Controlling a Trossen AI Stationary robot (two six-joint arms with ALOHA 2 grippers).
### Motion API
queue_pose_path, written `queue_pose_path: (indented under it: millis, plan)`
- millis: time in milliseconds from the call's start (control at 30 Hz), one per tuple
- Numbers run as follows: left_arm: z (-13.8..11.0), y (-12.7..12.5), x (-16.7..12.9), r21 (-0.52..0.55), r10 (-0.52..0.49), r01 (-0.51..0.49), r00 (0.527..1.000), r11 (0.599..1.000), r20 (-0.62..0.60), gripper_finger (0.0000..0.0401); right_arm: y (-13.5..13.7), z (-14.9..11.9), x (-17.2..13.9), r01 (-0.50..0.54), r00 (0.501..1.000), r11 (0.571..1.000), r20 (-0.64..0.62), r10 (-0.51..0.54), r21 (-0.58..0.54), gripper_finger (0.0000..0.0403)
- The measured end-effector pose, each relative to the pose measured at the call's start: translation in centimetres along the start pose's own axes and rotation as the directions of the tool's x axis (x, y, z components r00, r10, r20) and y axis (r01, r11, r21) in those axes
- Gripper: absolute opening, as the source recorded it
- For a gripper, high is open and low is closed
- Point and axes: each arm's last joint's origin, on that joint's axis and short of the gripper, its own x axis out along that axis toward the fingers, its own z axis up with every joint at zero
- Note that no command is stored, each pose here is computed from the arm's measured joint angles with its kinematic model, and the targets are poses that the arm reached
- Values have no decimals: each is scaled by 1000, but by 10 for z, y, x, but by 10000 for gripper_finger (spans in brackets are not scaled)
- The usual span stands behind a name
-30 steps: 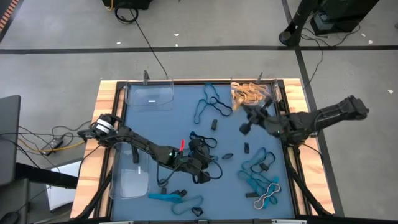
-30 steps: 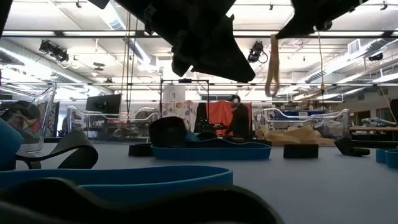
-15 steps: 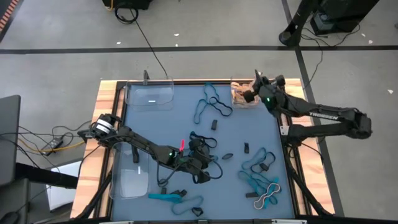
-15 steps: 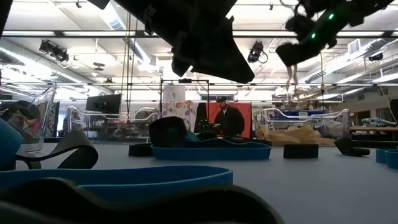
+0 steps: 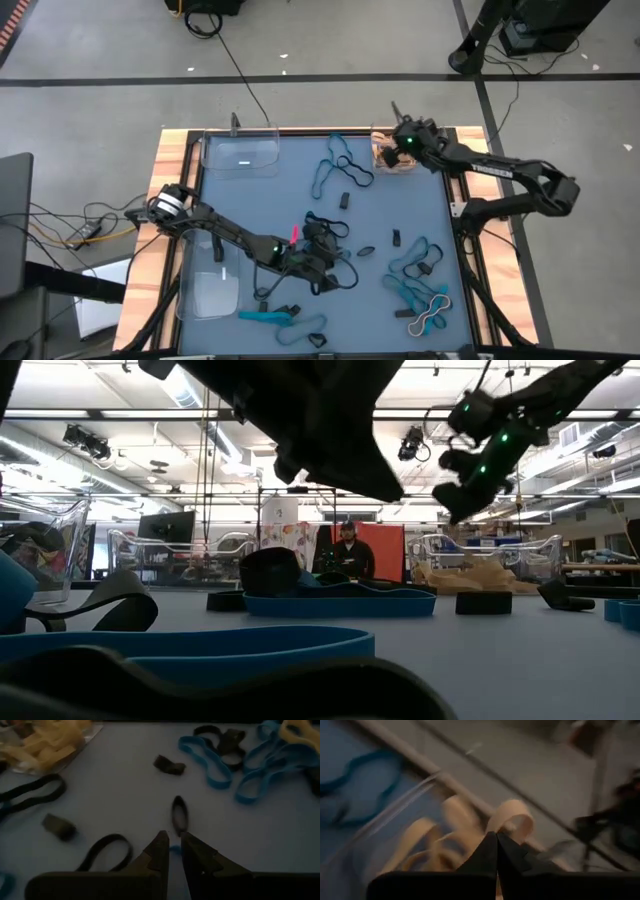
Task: Sort rubber bands into baskets
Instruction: Put the yellow rubber band into the top right transparent bin, then put the big black rubber band into the bottom left transparent bin
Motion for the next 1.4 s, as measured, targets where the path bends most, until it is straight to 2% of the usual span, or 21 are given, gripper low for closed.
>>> queue_pose_path:
  millis: [67, 200, 300, 400, 467, 533, 633, 733, 833, 1067, 1233, 1400]
  plan:
    - [-3, 1, 0, 3, 19, -19, 1000, 1000, -24, 53, 5, -3, 7, -37, 999, 999, -33, 36, -15, 19]
    - [-5, 2, 0, -17, 27, -28, 999, 999, -35, 53, 7, -5, 15, 23, 999, 999, -44, -24, -29, 44]
    - [-5, 2, 0, -15, 30, -30, 999, 999, -43, 53, 5, -3, 12, 49, 998, 999, -30, -49, -16, 64]
    - [-6, 3, 0, -15, 31, -32, 998, 999, -47, 53, 1, -1, 4, 31, 999, 999, -12, -31, 25, 84]
    - [-6, 3, 0, -33, 33, -35, 998, 999, -52, 53, 0, -2, -2, -20, 1000, 998, -17, 21, 60, 98]
    - [-5, 3, -1, -65, 33, -36, 998, 997, -49, 53, 1, -5, -10, -141, 988, 985, -51, 146, 100, 109]
    - [-1, 5, -4, -96, 38, -42, 998, 994, -42, 53, 8, -10, -21, -367, 918, 918, -97, 384, 153, 116]
    - [-2, 11, -11, -82, 61, -69, 994, 994, -95, 53, 20, -10, -35, -504, 853, 854, -84, 516, 131, 113]
    - [-3, 20, -24, -93, 92, -110, 980, 990, -175, 53, 33, -9, -51, -540, 836, 836, -51, 546, 93, 107]
    - [5, 35, -66, -117, 131, -171, 948, 978, -291, 53, 62, -8, -88, -553, 830, 833, 82, 552, -5, 103]
    - [2, 52, -96, -129, 195, -267, 894, 955, -403, 53, 75, -10, -101, -589, 798, 806, 118, 592, -61, 101]
    - [-1, 67, -120, -106, 255, -349, 831, 931, -494, 53, 77, -11, -105, -599, 788, 798, 122, 603, -74, 101]
